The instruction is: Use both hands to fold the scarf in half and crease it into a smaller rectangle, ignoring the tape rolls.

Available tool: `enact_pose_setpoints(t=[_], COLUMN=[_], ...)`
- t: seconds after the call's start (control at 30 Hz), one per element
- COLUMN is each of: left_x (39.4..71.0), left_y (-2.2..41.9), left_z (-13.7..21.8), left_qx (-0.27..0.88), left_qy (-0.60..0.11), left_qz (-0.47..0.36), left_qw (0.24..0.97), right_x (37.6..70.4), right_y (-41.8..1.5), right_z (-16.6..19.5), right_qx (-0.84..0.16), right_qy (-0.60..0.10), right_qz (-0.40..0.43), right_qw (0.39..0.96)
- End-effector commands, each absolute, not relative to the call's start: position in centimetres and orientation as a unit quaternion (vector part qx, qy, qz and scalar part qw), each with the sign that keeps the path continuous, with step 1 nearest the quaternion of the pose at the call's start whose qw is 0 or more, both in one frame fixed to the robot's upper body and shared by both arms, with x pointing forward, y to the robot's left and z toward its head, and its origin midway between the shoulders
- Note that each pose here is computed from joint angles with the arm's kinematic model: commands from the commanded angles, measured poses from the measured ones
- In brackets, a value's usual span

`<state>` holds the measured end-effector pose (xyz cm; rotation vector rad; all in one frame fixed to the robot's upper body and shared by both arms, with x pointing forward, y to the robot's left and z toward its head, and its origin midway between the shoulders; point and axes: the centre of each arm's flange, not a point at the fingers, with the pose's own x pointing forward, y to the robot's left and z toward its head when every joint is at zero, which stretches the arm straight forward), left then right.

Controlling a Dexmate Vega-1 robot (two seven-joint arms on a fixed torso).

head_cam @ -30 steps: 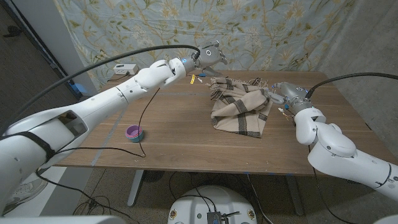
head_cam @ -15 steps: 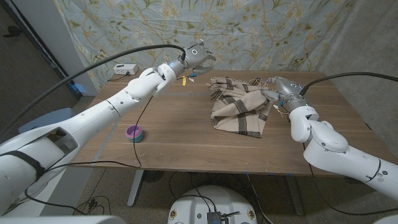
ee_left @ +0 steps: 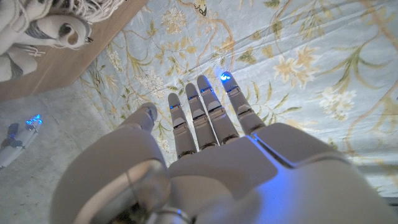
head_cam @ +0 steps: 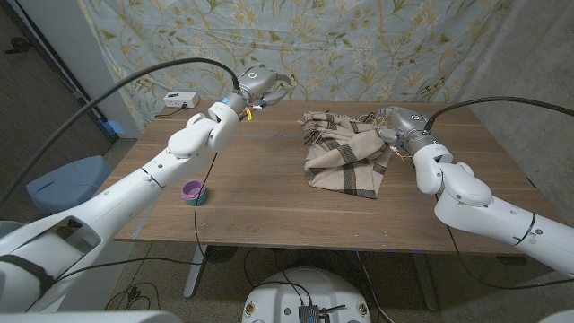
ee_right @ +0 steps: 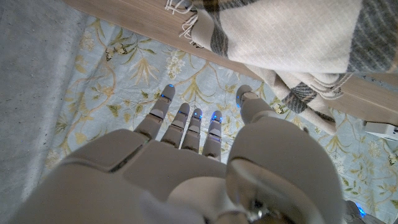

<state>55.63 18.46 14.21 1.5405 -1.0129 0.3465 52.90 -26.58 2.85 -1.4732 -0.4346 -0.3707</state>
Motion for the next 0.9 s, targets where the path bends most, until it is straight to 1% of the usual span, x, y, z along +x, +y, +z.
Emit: enact_pose_setpoints(t=[0.03,0.13,0.37,0.6,0.9], left_x=[54.6,54.6,54.1,53.6,53.0], left_y=[22.2,23.4,25.2,26.0,26.3], left_z=[12.5,11.8,10.3,8.7,7.8], left_qx=[0.551,0.52,0.473,0.441,0.402], left_qy=[-0.393,-0.375,-0.353,-0.342,-0.349], left_qz=[0.139,0.123,0.113,0.108,0.1], left_qw=[0.723,0.757,0.799,0.823,0.84], right_x=[56.0,56.9,58.3,59.5,60.9], right_y=[-26.5,-26.3,-25.9,-25.3,-24.3], right_z=[3.5,3.5,3.4,3.4,3.2], right_qx=[-0.717,-0.737,-0.757,-0.786,-0.826], right_qy=[-0.183,-0.171,-0.173,-0.176,-0.155], right_qz=[-0.15,-0.143,-0.148,-0.158,-0.137], right_qw=[0.656,0.638,0.613,0.571,0.524])
